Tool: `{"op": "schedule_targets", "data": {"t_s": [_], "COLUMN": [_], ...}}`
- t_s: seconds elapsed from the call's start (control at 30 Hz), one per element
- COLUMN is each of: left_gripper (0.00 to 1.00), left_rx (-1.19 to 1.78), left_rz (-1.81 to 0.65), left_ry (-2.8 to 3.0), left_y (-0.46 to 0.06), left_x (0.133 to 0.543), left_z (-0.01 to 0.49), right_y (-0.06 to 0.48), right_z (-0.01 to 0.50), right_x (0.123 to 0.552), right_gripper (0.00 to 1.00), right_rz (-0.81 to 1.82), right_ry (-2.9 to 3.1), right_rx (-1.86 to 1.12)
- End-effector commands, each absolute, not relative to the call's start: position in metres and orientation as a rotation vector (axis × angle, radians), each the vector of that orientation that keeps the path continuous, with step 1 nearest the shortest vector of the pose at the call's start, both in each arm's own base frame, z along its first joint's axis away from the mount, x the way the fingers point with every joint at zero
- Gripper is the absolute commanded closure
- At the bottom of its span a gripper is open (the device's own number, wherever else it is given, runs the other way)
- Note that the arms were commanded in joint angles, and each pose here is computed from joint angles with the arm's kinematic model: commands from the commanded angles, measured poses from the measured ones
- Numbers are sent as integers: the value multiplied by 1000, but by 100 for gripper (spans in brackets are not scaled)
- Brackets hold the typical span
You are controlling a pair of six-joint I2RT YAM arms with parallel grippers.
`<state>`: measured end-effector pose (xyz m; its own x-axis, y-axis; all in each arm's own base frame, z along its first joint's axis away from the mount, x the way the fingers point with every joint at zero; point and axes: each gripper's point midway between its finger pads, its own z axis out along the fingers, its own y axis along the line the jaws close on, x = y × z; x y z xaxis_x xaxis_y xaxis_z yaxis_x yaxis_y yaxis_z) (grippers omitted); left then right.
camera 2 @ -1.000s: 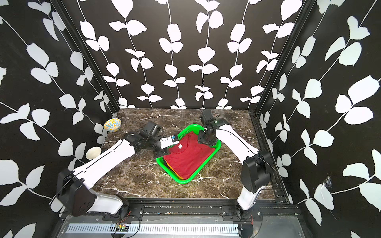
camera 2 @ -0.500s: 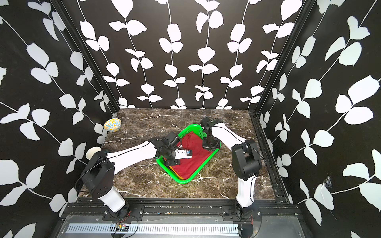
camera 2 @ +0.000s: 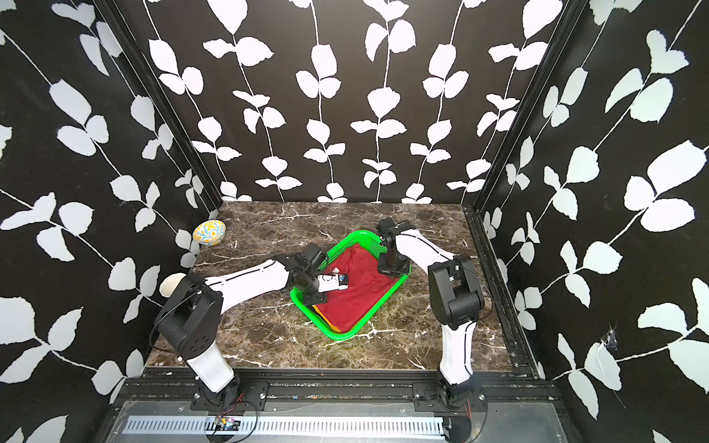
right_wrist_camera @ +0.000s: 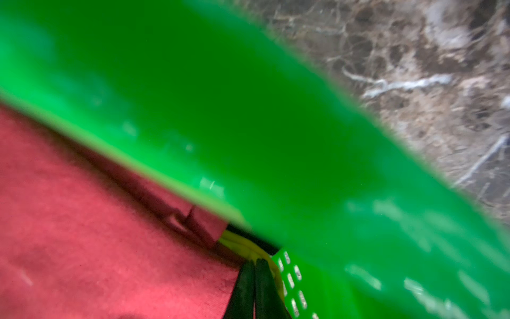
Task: Put the folded t-shirts into the basket
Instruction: Place the T-shirt in the bin.
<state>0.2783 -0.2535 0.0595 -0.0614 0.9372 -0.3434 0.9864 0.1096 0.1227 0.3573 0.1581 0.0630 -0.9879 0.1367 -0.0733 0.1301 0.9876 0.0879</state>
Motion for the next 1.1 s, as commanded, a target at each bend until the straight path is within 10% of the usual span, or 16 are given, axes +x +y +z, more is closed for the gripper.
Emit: {"op": "schedule_targets", "data": {"t_s": [0.0, 1.07], "left_gripper": [57, 55], "left_rx": [1863, 1199], "left_rz": [-195, -368], "left_ry": [2065, 2144], "left_y": [-246, -115], "left_x": [281, 282], "left_z": [64, 176], "right_y": [168, 248], "right_z": [101, 76], "right_x": [341, 273], "right_gripper": [90, 87], "right_rz": [261, 247], "right_ry": [3022, 3249], "right_rx": [160, -222]}}
